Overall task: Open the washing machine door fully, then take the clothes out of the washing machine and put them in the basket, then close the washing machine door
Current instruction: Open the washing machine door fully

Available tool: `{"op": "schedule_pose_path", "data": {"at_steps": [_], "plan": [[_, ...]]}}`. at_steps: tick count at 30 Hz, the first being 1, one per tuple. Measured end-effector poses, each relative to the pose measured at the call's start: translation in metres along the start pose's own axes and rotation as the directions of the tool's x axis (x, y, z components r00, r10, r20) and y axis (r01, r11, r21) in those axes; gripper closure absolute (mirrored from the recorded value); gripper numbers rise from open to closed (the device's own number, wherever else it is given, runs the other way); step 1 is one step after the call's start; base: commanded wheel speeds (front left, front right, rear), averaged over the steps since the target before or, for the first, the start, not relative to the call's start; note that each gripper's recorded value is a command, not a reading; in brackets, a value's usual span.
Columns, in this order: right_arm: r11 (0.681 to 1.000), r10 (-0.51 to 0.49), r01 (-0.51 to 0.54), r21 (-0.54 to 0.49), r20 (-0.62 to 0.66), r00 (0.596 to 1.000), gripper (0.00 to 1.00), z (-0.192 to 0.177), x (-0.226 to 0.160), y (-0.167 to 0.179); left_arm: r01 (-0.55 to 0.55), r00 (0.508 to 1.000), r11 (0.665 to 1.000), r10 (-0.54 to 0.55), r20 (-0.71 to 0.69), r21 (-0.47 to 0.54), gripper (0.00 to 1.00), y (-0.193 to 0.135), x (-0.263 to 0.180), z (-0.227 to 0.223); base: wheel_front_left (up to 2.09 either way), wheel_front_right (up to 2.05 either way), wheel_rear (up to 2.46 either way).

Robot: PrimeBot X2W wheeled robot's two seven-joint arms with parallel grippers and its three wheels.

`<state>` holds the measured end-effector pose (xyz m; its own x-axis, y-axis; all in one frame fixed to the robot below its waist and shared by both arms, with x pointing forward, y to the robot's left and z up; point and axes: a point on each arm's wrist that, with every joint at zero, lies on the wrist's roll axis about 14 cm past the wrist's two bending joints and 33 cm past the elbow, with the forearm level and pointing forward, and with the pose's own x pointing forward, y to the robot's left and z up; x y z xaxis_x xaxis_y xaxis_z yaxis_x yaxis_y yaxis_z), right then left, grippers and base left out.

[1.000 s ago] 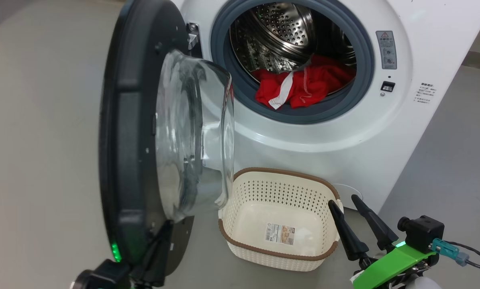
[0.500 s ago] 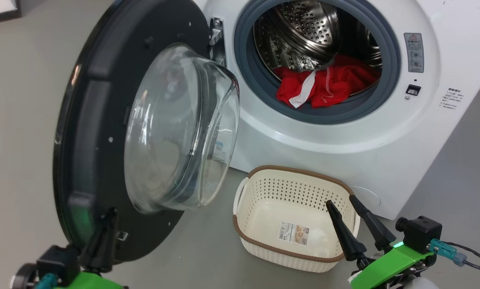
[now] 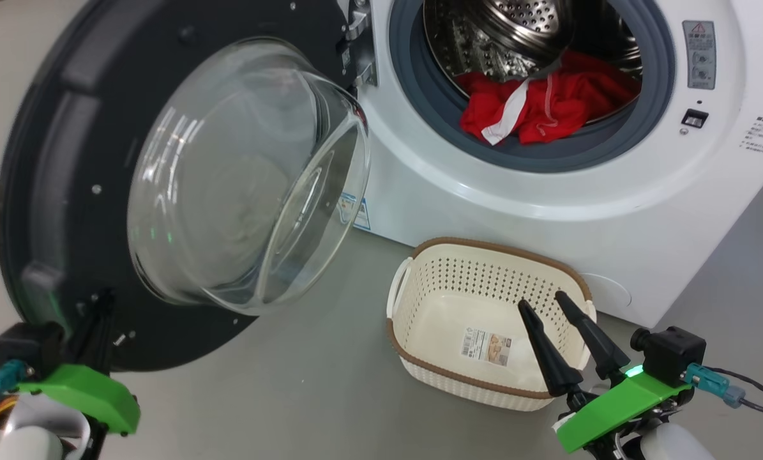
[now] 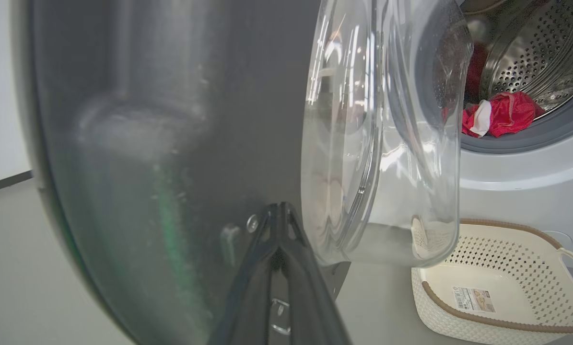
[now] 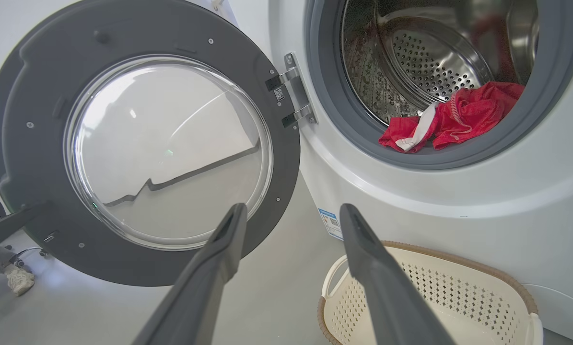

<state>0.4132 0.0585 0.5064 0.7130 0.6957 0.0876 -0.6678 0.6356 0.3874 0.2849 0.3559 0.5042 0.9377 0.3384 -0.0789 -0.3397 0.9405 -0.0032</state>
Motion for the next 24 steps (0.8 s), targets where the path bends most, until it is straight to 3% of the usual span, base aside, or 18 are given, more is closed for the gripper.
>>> {"op": "schedule_pose_path", "data": {"at_steps": [11,24], "plan": [[0.999,0.001,0.0,0.039,-0.028,1.0,0.0,-0.017,0.011,-0.009,-0.016,0.994,0.994,0.028,-0.106,0.106,1.0,0.025,0.028,-0.013,0.0,0.0,0.0],[0.999,0.02,-0.019,0.036,-0.008,1.0,0.0,-0.01,0.021,-0.006,-0.021,0.991,0.991,0.038,-0.127,0.13,1.0,0.033,0.034,-0.019,0.0,0.0,0.0]]}}
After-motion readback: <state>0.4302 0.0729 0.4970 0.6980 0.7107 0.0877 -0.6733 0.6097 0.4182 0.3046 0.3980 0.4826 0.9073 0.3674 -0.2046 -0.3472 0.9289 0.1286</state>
